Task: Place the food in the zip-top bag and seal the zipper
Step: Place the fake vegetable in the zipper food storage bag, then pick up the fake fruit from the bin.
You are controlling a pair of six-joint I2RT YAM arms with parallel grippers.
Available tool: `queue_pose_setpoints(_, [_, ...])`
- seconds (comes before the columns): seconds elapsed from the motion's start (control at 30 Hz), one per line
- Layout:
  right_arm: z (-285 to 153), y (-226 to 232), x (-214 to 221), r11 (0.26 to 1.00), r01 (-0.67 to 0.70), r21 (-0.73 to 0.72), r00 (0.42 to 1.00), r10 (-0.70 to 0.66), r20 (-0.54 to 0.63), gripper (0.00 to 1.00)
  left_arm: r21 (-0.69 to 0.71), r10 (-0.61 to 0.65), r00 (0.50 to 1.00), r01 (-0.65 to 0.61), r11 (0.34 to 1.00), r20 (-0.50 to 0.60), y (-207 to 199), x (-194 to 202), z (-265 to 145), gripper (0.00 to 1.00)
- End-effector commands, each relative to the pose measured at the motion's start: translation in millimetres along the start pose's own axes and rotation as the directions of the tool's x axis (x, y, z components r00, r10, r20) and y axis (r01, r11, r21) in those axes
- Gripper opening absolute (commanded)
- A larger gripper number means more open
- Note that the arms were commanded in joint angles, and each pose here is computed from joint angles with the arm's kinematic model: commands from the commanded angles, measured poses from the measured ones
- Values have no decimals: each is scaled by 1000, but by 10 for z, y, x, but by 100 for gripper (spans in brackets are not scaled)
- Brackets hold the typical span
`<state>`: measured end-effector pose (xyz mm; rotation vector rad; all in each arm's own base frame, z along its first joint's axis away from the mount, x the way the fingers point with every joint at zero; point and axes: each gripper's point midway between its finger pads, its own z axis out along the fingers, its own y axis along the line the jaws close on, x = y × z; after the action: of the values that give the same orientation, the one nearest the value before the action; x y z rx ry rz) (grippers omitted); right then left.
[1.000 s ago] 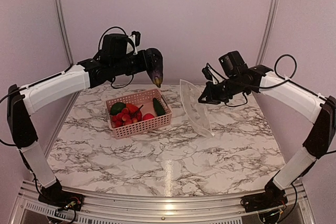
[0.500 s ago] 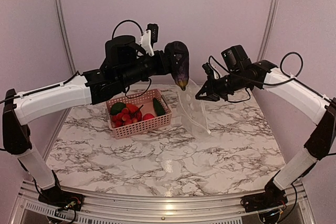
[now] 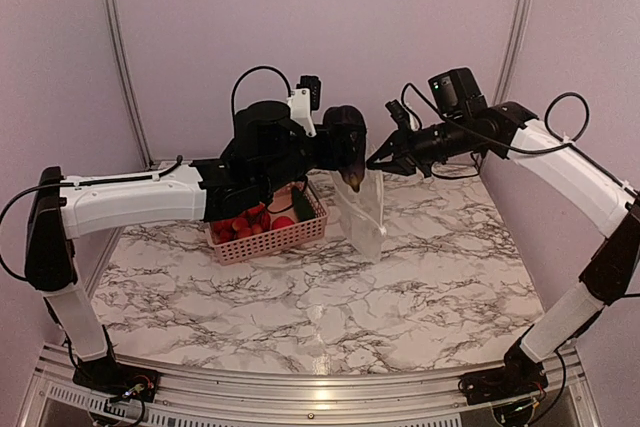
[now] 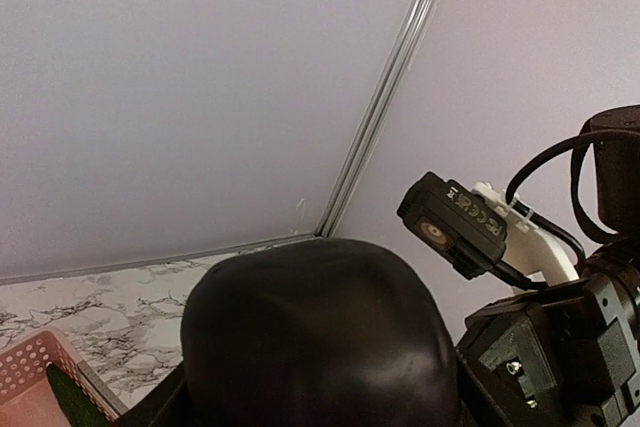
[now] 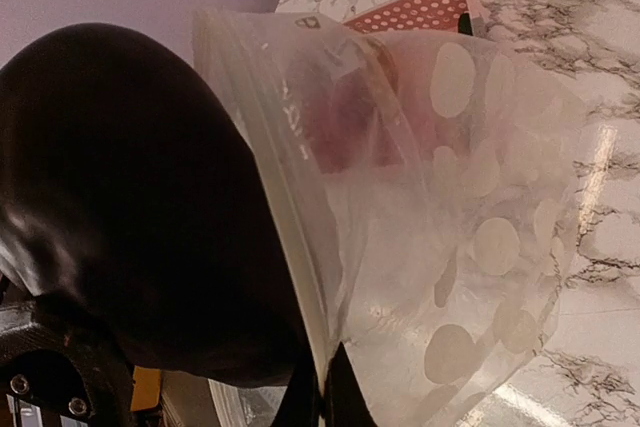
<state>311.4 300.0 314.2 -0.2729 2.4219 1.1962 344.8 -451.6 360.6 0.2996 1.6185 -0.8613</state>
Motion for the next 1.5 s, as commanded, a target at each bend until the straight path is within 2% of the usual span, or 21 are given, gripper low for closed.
queue_pose_setpoints(0.0, [-58, 128, -103, 999, -8, -37, 1000, 9, 24, 0, -55, 4, 999, -1, 998, 41, 74, -29, 29, 72])
queue_pose_setpoints(0.07, [-59, 133, -120, 999, -9, -39, 999, 10, 31, 0, -62, 0, 999, 3, 998, 45, 66, -50, 33, 94])
queue_pose_setpoints(0.1, [-51, 127, -127, 999, -11, -39, 999, 12, 32, 0, -63, 1, 999, 2, 998, 52, 49, -96, 33, 98])
queue_pose_setpoints(0.4, [2, -53, -181, 1000, -18, -6, 999, 18, 49, 0, 38, -44, 990, 39, 999, 135, -289, -729, -36, 99])
queue_pose_setpoints(0.57, [-47, -260, -284, 999, -10, 46, 997, 7, 70, 0, 99, -117, 988, 106, 989, 103, -326, -931, -99, 99])
queue_pose_setpoints(0.67, [-220, -529, -432, 991, -23, 134, 995, 9, 104, 0, 75, -153, 985, 147, 986, 81, -175, -973, -180, 99])
queue_pose_setpoints(0.77, [-535, -763, -689, 963, -6, 269, 984, -42, 174, 0, 20, -148, 987, 147, 989, 55, 53, -959, -330, 99])
queue_pose_setpoints(0.9, [-776, -890, -877, 915, 43, 401, 971, -133, 199, 0, -30, -126, 990, 125, 992, -69, 327, -651, -491, 99])
queue_pose_setpoints(1.0, [-685, -1039, -820, 901, 62, 430, 975, -148, 168, 0, -130, -99, 977, 75, 989, -187, 584, -294, -631, 99])
queue_pose_setpoints(1.13, [-387, -1302, -521, 905, 48, 422, 987, -107, 117, 0, -81, -21, 951, -4, 997, -307, 575, 5, -751, 99])
queue_pose_setpoints(1.27, [-70, -1364, -197, 919, 62, 389, 996, -85, 40, 0, -238, -51, 951, -25, 971, -305, 881, 81, -890, 99])
queue_pose_setpoints(1.37, [110, -1291, -19, 929, 100, 358, 995, -100, -18, 0, -409, -35, 958, -88, 908, -284, 1256, 121, -1045, 99])
queue_pose_setpoints(1.47, [247, -1185, 138, 950, 116, 290, 993, -106, -52, 0, -654, -13, 968, -159, 740, -251, 1824, 131, -1313, 99])
